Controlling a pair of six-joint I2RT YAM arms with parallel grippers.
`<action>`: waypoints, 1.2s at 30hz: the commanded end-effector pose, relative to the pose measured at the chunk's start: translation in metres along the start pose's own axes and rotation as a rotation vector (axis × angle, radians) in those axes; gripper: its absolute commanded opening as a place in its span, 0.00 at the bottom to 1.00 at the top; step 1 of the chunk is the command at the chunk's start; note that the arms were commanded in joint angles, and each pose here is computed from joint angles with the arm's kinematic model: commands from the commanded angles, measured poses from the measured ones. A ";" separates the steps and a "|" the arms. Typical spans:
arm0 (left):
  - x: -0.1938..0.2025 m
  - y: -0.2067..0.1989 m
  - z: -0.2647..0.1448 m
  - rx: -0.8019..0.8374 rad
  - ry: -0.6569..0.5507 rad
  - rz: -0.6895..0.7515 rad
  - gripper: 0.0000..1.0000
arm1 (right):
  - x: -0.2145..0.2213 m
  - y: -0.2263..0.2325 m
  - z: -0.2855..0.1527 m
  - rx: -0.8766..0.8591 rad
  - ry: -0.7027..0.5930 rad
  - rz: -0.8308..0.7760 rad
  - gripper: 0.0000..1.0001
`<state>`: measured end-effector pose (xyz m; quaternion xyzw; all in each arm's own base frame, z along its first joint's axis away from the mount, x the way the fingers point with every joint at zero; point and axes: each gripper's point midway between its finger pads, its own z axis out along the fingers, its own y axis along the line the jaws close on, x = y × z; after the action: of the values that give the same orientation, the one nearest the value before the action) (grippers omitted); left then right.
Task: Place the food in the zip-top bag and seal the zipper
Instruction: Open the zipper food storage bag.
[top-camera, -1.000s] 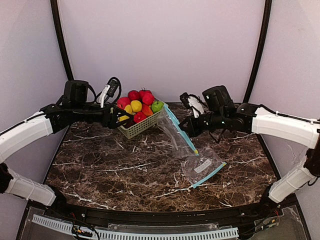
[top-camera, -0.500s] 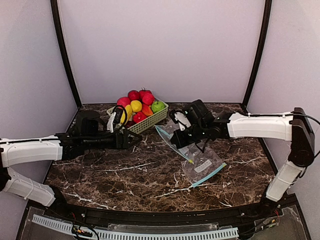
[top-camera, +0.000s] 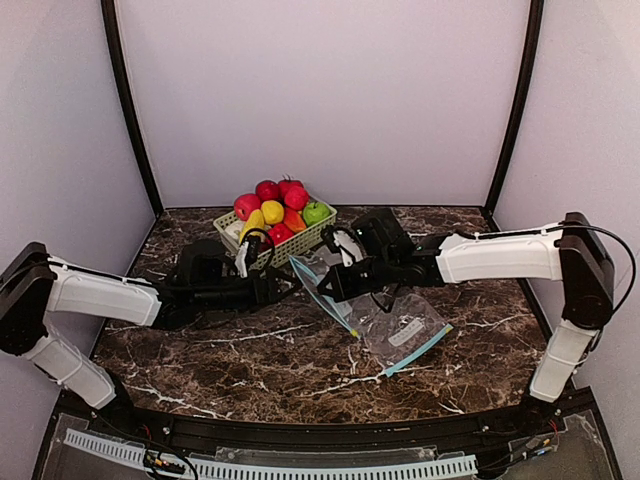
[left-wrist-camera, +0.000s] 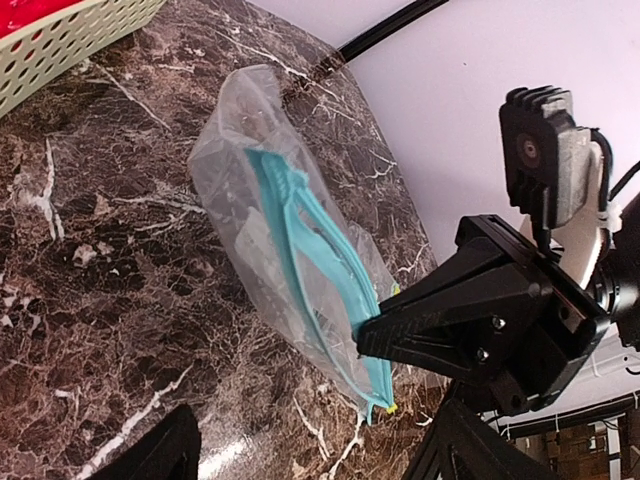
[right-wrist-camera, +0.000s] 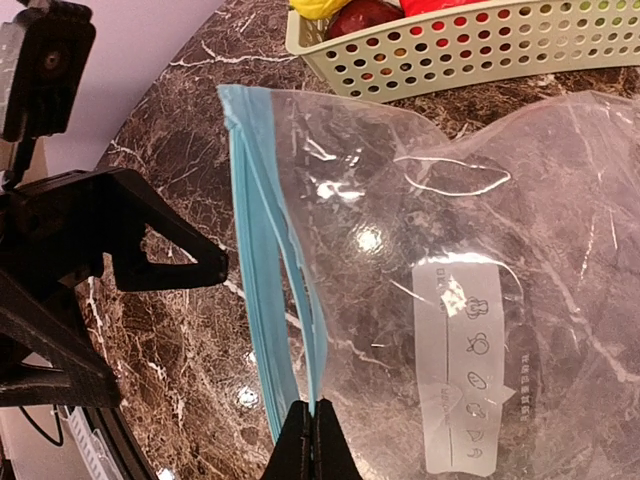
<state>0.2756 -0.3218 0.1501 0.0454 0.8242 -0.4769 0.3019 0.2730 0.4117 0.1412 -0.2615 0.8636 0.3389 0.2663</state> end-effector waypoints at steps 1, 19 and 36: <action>-0.011 -0.013 0.009 0.053 -0.031 -0.015 0.82 | -0.008 0.016 0.004 -0.053 -0.028 -0.005 0.00; 0.003 0.005 0.033 -0.005 0.017 -0.069 0.45 | -0.011 0.020 0.007 -0.017 -0.050 -0.024 0.00; 0.010 0.041 0.025 -0.237 0.019 -0.054 0.01 | -0.026 0.014 -0.011 0.165 -0.110 -0.088 0.00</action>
<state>0.2915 -0.3367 0.1058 0.0018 0.8613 -0.4302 0.2704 0.2739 0.4243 0.1545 -0.2630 0.8613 0.2997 0.3149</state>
